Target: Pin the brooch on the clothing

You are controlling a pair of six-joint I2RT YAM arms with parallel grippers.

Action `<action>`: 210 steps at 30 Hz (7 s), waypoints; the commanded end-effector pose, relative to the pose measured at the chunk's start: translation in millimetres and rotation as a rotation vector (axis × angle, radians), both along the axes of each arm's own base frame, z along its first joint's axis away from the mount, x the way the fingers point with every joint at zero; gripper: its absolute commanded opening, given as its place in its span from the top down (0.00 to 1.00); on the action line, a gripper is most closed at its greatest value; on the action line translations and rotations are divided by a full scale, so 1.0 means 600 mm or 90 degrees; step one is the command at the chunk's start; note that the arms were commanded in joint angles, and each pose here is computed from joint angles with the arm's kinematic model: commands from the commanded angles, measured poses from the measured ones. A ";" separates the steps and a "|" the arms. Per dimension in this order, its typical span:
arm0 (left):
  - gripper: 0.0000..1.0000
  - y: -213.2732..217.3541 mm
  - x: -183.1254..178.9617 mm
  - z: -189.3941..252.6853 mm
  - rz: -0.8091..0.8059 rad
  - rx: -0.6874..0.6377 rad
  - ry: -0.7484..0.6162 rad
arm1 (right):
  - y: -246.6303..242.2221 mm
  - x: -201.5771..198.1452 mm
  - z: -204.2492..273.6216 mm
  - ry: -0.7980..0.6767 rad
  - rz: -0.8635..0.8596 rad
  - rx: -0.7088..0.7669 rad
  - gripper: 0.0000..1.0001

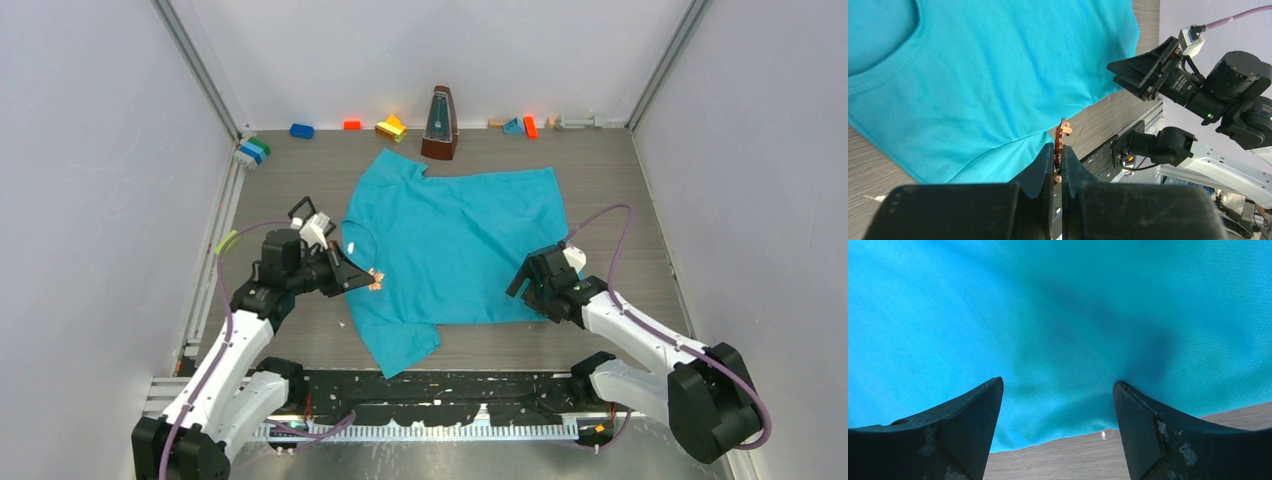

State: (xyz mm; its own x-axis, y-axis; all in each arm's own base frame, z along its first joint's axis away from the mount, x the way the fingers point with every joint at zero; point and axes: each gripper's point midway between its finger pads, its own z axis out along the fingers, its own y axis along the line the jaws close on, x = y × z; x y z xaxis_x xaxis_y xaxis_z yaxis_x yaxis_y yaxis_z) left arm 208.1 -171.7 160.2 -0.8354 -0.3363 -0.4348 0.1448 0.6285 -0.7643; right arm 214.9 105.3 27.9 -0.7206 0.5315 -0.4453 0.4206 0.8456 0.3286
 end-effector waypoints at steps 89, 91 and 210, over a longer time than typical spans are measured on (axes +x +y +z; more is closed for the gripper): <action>1.00 0.055 0.059 -0.058 0.121 0.135 -0.102 | 0.487 0.053 0.003 -0.032 0.411 -0.021 0.99; 1.00 0.046 0.059 -0.071 0.115 0.147 -0.110 | 0.490 0.053 0.006 -0.040 0.408 -0.007 1.00; 1.00 -0.023 0.048 -0.176 -0.004 0.338 -0.092 | 0.534 0.020 0.073 -0.098 0.454 0.229 0.99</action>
